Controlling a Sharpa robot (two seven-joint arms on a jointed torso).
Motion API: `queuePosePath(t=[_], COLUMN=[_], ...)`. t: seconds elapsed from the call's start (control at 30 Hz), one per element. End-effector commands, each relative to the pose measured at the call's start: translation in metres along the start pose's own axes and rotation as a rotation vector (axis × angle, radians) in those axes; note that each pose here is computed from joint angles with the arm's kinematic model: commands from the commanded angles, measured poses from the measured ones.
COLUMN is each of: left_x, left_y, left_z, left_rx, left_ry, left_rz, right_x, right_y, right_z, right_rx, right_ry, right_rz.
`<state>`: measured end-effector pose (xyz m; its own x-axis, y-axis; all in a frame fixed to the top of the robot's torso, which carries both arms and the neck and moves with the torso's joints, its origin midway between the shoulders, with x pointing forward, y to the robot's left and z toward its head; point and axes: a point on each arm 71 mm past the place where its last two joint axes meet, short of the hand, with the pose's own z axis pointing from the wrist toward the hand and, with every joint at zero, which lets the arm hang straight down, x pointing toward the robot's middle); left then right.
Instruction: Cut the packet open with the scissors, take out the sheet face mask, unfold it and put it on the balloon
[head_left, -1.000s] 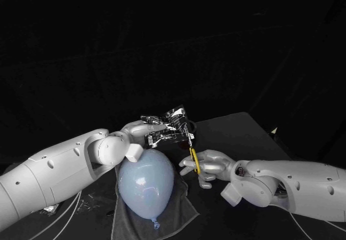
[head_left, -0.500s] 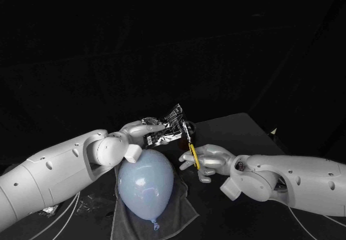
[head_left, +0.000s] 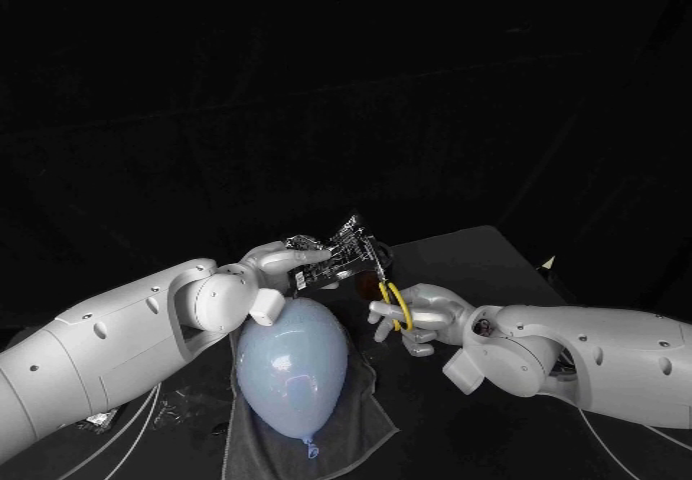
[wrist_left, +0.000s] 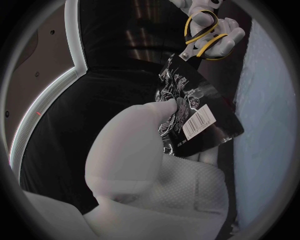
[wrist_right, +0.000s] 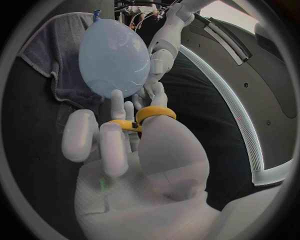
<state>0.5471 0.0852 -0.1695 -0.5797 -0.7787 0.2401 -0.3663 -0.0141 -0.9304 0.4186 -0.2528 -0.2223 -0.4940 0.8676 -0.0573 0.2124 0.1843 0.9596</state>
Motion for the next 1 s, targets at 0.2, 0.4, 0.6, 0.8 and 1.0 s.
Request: queuePosePath(t=[0.2,0.4,0.6,0.8,1.0], left_x=[0.0019,0.0002,-0.0003,0.0016,0.0037], left_y=[0.0,-0.0007,-0.0018,-0.0034,-0.0058], left_z=[0.0003,-0.0001,-0.0004,-0.0006,-0.0007], left_rx=[0.007,0.015,0.032,0.057,0.093], left_ry=[0.02,0.011,0.007,0.007,0.0], left_rz=[0.011,0.012,0.034,0.075,0.097], right_x=[-0.0031,-0.0038,-0.0014,-0.0018,-0.0031], right_y=[0.0013,0.0013,0.0026,0.0036,0.0039], right_z=[-0.0018,-0.0046,-0.0067,-0.0077,-0.0086], right_rx=[0.0,0.0,-0.009,-0.02,-0.024], right_ry=[-0.007,-0.003,0.004,-0.012,-0.025], right_rz=[-0.001,0.0,0.002,0.006,0.013])
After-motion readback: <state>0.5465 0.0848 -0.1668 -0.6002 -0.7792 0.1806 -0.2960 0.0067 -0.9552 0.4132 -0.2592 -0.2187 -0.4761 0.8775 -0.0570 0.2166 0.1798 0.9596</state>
